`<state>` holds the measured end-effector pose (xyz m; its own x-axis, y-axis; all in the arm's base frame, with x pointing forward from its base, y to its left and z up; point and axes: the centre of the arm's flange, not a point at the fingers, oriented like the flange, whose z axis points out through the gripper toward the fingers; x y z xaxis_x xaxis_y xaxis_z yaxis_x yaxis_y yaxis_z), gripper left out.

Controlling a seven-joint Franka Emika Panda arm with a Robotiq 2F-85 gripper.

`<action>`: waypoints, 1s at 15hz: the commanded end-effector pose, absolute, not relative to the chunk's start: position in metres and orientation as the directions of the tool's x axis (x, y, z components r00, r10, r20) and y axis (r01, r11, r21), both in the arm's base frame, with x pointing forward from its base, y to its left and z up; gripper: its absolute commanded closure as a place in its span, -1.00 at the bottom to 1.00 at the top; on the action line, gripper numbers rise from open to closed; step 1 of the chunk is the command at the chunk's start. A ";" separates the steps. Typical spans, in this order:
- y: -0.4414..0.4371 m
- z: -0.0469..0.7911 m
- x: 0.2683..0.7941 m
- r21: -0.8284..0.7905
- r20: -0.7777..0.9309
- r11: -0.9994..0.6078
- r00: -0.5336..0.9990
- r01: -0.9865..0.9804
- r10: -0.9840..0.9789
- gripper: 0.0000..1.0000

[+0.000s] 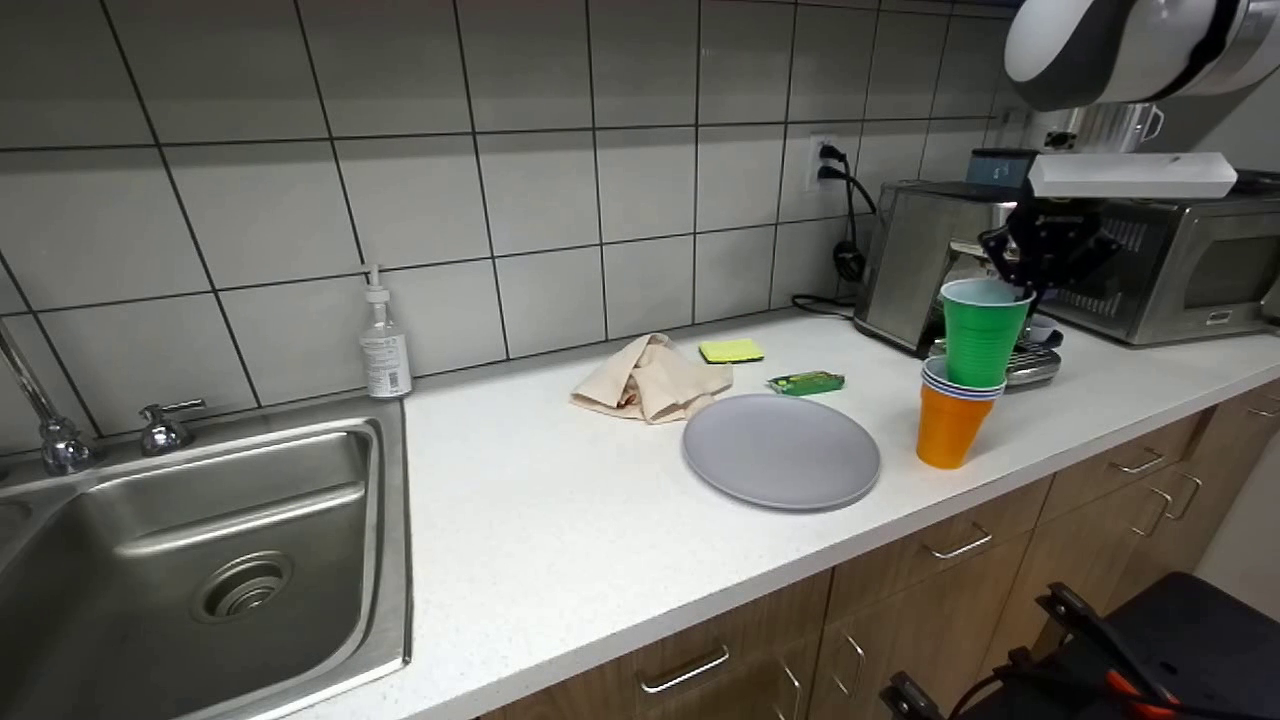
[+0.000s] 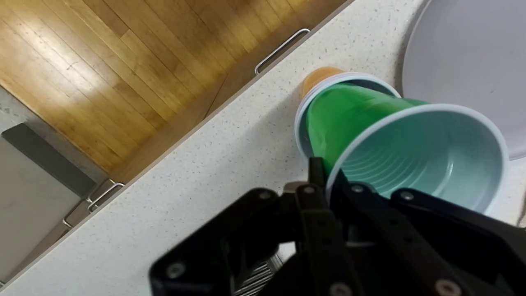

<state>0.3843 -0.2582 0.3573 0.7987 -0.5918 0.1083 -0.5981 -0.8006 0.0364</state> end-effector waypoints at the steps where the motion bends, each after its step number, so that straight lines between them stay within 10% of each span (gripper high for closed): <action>1: -0.267 0.356 0.393 0.027 0.109 -0.793 0.790 -0.609 -0.603 0.39; 10: -0.268 0.351 0.404 0.022 0.104 -0.787 0.785 -0.616 -0.611 -0.95; 15: -0.264 0.353 0.409 0.019 0.108 -0.792 0.789 -0.610 -0.605 -1.00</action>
<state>0.3995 -0.2639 0.3497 0.7898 -0.6057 0.0969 -0.6106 -0.7914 0.0301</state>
